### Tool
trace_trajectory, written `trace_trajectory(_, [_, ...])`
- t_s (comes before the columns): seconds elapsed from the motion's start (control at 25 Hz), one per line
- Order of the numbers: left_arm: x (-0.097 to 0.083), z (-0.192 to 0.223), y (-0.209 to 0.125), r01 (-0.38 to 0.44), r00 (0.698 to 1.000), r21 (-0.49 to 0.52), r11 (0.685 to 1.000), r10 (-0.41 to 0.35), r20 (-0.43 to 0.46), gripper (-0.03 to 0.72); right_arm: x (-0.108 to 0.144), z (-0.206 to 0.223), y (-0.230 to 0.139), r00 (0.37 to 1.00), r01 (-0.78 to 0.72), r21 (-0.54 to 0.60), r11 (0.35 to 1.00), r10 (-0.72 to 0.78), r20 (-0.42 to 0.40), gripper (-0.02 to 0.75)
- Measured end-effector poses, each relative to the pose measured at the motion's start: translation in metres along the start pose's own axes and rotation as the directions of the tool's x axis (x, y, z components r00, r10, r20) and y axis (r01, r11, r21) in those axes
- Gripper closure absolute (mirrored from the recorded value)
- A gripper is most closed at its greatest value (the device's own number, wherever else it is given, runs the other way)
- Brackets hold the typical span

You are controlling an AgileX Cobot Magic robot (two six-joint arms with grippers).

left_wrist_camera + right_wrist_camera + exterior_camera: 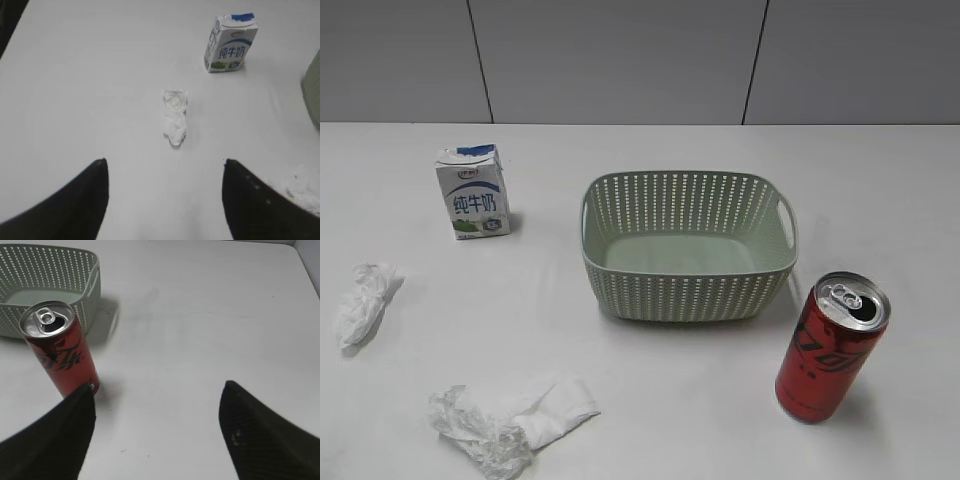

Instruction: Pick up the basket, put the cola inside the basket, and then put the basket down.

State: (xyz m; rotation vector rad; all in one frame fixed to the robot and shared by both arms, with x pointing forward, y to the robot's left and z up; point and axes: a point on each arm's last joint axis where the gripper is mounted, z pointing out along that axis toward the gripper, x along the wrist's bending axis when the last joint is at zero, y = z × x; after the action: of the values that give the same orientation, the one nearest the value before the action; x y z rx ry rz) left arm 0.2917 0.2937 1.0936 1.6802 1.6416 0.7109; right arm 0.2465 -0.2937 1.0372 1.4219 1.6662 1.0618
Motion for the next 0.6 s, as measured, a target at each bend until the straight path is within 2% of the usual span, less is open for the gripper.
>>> trace_trajectory(0.16, [-0.003,0.023,0.024,-0.002,0.999,0.078,0.997,0.000,0.034,0.153,0.000,0.000,0.000,1.000,0.000,0.000,1.000,0.000,0.000,0.155])
trace_trajectory(0.32, [-0.013,0.043,0.045,-0.055,0.995,0.128,0.990,0.044,0.092,0.153,0.000,0.000,0.000,1.000,0.000,0.000,1.000,0.000,0.000,0.155])
trace_trajectory(0.48, [-0.026,0.069,0.064,-0.122,0.986,0.212,0.970,0.094,0.135,0.153,0.000,0.000,0.000,1.000,0.000,0.000,1.000,0.000,0.000,0.155])
trace_trajectory(0.6, [-0.036,0.085,0.083,-0.147,0.982,0.238,0.960,0.112,0.155,0.153,0.000,0.000,0.000,1.000,0.000,0.000,1.000,0.000,0.000,0.155])
